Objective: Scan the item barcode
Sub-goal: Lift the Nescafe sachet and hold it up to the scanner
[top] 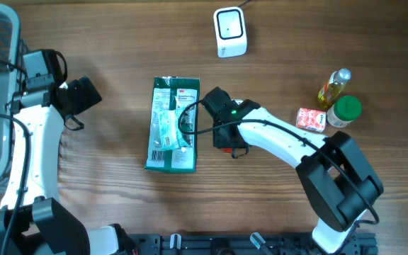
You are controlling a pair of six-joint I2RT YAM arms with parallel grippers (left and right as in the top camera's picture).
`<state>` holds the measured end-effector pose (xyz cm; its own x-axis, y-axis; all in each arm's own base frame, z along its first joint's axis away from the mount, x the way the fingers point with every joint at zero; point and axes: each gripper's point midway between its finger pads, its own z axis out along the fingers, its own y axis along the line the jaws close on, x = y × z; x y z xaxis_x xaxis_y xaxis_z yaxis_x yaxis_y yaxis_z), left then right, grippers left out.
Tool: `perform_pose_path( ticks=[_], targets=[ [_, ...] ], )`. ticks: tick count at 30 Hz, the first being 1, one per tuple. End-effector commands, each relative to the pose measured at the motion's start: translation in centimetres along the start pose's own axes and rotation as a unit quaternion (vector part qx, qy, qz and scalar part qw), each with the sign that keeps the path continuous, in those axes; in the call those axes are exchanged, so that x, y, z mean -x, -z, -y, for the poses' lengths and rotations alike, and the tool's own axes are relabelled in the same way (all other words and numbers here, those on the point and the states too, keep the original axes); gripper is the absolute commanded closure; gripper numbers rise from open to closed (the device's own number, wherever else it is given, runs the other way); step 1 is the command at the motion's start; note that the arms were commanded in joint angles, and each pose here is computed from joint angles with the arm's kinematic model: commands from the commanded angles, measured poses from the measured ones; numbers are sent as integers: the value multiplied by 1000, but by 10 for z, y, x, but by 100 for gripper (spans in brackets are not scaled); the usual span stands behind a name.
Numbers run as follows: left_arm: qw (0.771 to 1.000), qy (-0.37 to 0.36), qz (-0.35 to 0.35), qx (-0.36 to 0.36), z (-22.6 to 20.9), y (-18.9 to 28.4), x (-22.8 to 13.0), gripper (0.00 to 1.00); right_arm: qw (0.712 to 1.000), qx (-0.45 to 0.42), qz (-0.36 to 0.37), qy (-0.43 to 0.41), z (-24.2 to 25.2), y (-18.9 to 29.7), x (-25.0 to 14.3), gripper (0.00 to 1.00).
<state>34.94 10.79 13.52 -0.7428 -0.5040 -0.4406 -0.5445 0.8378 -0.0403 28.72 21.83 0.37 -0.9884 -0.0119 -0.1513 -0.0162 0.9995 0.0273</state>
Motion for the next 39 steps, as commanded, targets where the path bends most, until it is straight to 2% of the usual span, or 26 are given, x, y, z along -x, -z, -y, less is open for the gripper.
perform_pose_path(
  ticks=[1, 3, 5, 6, 9, 10, 13, 18, 21, 22, 23, 26, 28, 30, 32, 35, 39],
  targets=[
    [1000, -3, 9, -1, -1, 4, 5, 0, 1000, -8, -11, -8, 4, -11, -4, 76],
    [1000, -3, 9, -1, -1, 4, 5, 0, 1000, 4, -12, 3, -1, -10, -3, 88],
    [1000, -3, 9, -1, -1, 4, 5, 0, 1000, 28, -13, 2, -7, -1, 3, 95],
    [1000, -3, 9, -1, -1, 4, 5, 0, 999, 50, -14, 12, -12, 6, 7, 96],
    [1000, -3, 9, -1, -1, 4, 5, 0, 976, 198, -21, 92, -46, 49, 16, 96],
    [1000, -3, 9, -1, -1, 4, 5, 0, 957, 258, -23, 128, -59, 66, 13, 96],
    [1000, -3, 9, -1, -1, 4, 5, 0, 863, 441, -27, 246, -95, 121, -9, 96],
    [1000, -3, 9, -1, -1, 4, 5, 0, 796, 532, -13, 288, -116, 150, -18, 96],
    [1000, -3, 9, -1, -1, 4, 5, 0, 713, 629, -11, 309, -127, 190, -26, 96],
    [1000, -3, 9, -1, -1, 4, 5, 0, 672, 669, -13, 316, -128, 210, -28, 96],
    [1000, -3, 9, -1, -1, 4, 5, 0, 654, 689, -19, 313, -127, 221, -27, 96],
    [1000, -3, 9, -1, -1, 4, 5, 0, 637, 710, -33, 300, -123, 234, -21, 96],
    [1000, -3, 9, -1, -1, 4, 5, 0, 601, 737, -45, 306, -115, 250, -22, 96],
    [1000, -3, 9, -1, -1, 4, 5, 0, 612, 735, -61, 287, -112, 258, -18, 96],
    [1000, -3, 9, -1, -1, 4, 5, 0, 611, 734, -45, 292, -106, 271, -15, 96],
    [1000, -3, 9, -1, -1, 4, 5, 0, 607, 732, 3, 309, -87, 312, -15, 96],
    [1000, -3, 9, -1, -1, 4, 5, 0, 592, 712, 125, 356, -44, 390, -33, 96]
  ],
)
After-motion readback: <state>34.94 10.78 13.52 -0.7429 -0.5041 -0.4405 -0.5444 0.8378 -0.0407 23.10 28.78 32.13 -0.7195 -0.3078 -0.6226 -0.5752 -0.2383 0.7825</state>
